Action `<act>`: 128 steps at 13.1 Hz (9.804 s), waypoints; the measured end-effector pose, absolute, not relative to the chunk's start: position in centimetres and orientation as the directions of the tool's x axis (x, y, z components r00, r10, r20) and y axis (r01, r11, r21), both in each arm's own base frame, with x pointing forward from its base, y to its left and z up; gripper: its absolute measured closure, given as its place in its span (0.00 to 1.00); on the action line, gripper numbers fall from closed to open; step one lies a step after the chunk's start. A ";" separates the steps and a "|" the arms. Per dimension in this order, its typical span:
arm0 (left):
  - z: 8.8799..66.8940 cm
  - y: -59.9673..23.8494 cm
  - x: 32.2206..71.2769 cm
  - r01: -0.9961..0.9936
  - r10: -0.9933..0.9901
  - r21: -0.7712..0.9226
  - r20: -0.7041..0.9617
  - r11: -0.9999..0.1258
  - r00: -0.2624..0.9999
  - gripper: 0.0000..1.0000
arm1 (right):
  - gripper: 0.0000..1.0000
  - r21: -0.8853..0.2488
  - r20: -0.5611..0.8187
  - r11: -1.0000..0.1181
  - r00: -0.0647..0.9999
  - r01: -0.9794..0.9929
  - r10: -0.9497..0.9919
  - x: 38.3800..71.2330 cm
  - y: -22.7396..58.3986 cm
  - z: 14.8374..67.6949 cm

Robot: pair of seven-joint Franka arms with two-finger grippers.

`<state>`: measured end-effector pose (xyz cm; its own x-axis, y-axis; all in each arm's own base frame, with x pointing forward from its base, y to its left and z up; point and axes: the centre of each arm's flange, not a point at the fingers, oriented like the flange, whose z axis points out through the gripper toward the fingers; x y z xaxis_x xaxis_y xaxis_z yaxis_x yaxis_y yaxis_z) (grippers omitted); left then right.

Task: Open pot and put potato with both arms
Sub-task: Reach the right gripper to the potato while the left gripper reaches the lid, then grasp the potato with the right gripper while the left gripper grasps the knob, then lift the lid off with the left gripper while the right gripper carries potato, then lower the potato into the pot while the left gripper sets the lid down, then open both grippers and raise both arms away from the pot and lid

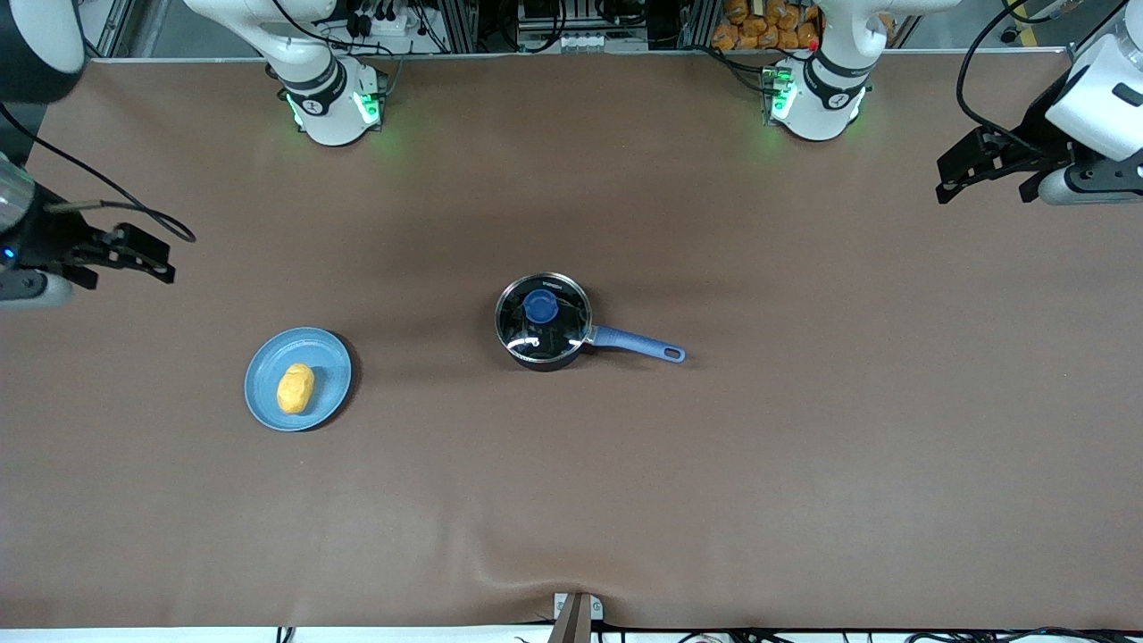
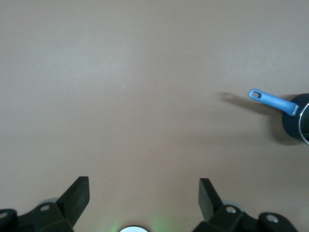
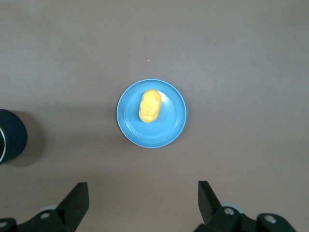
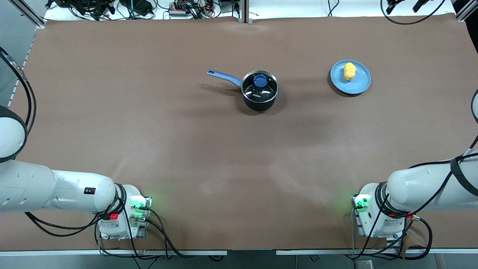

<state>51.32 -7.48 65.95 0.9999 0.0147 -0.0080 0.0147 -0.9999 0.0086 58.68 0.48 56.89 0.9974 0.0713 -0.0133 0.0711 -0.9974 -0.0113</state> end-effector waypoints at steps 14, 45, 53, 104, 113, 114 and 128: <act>51.3 -37.4 52.3 0.144 0.143 0.023 -0.066 -0.989 0.988 0.00 | 0.00 -0.109 -0.188 -0.994 0.982 -0.012 0.008 65.4 0.2 25.8; 29.1 -58.1 47.1 0.180 0.185 0.073 0.068 -0.981 0.980 0.00 | 0.44 -0.125 -0.201 -0.987 0.972 0.098 0.122 66.2 9.0 31.2; 28.9 -58.1 47.4 0.195 0.201 0.080 0.070 -0.978 0.977 0.37 | 0.44 -0.129 -0.198 -0.981 0.966 0.142 0.165 65.7 12.1 31.5; 23.3 -5.7 57.9 -0.012 -0.008 0.058 0.065 -0.998 0.998 0.39 | 0.07 -0.155 -0.113 -0.988 0.993 0.021 0.039 53.0 44.5 20.2; 22.0 -5.3 57.8 -0.014 -0.011 0.059 0.051 -0.998 0.999 0.39 | 0.00 -0.141 -0.049 -0.989 0.998 -0.040 -0.033 58.0 39.8 30.1; 21.9 -5.1 57.8 -0.017 -0.014 0.058 0.052 -0.998 0.999 0.39 | 0.00 -0.141 -0.030 -0.989 0.998 -0.053 -0.049 58.7 38.4 32.8; 33.5 -3.0 61.6 0.003 0.012 0.050 0.195 -0.999 0.981 0.00 | 0.00 -0.040 0.001 -0.999 1.000 0.027 0.027 65.3 5.5 50.5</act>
<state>61.63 -2.96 33.49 0.9807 0.0124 0.1953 0.0028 -0.9988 0.0498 65.26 5.50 50.54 0.9996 0.0272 0.0006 0.0272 -0.9988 -0.0396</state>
